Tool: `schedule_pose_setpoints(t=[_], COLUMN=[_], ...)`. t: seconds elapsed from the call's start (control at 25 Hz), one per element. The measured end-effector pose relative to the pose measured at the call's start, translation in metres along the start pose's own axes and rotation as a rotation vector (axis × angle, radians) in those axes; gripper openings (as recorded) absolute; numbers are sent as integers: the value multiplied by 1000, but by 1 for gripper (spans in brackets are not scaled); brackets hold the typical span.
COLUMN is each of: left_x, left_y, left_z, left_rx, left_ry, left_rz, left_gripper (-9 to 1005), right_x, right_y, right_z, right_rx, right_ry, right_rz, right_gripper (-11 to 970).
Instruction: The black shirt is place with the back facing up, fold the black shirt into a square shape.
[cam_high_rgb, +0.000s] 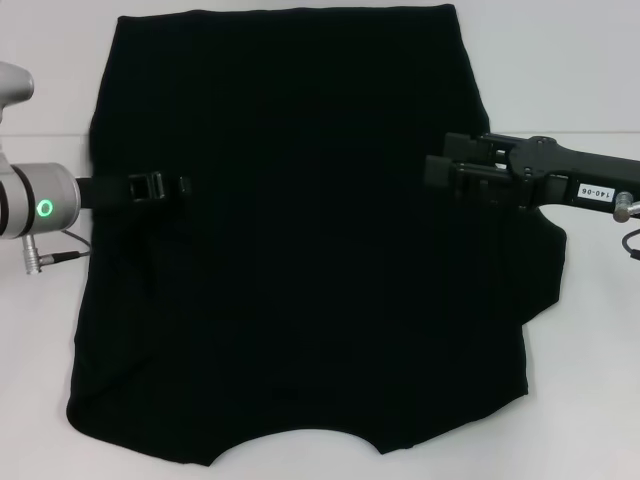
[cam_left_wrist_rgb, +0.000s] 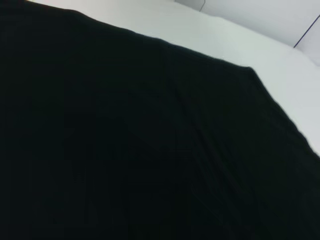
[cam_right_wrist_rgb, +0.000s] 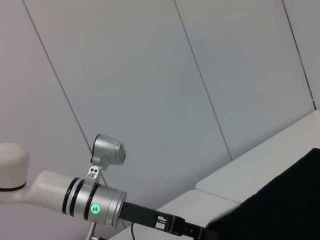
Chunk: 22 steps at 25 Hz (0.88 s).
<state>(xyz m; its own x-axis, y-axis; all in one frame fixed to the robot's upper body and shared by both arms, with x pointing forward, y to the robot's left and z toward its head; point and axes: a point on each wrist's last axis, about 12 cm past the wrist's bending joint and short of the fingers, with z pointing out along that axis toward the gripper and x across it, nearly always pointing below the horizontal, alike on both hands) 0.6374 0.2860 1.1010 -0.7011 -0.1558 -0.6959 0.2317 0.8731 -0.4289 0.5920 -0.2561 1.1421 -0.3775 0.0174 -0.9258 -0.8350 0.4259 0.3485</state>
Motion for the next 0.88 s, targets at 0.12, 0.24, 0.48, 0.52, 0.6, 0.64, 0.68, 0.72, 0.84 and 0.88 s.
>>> schedule_pose_setpoints(t=[0.12, 0.24, 0.48, 0.52, 0.6, 0.64, 0.68, 0.72, 0.84, 0.88], left_x=[0, -1, 11, 14, 23, 26, 29, 32, 40, 41], left_y=[0, 6, 19, 21, 25, 26, 27, 26, 25, 25], left_z=[-2, -11, -28, -29, -30, -30, -29, -28, -22, -20], left_rx=[18, 52, 93, 85, 65, 58, 54, 49, 32, 23], left_ry=[-22, -62, -80, -77, -67, -59, -52, -46, -31, -27], left_rz=[-30, -84, -143, -149, -153, -147, -139, -128, -109, -103], left_gripper=[334, 459, 654, 675, 717, 738, 759, 781, 858, 893], right_x=[-1, -2, -2, -2, -2, -2, -2, -2, -2, -3], right_y=[0, 0, -1, 0, -1, 0, 0, 0, 0, 1], right_z=[-1, -3, -7, -7, -7, -7, -7, -7, -7, -7], right_rx=[-4, -6, -6, -6, -6, -6, -7, -8, -13, -15], right_ry=[0, -5, -13, -13, -13, -13, -13, -13, -13, -13], right_rz=[-1, -1, 5, 5, 5, 6, 6, 6, 5, 6], right_gripper=[704, 704, 703, 703, 703, 703, 703, 704, 704, 704])
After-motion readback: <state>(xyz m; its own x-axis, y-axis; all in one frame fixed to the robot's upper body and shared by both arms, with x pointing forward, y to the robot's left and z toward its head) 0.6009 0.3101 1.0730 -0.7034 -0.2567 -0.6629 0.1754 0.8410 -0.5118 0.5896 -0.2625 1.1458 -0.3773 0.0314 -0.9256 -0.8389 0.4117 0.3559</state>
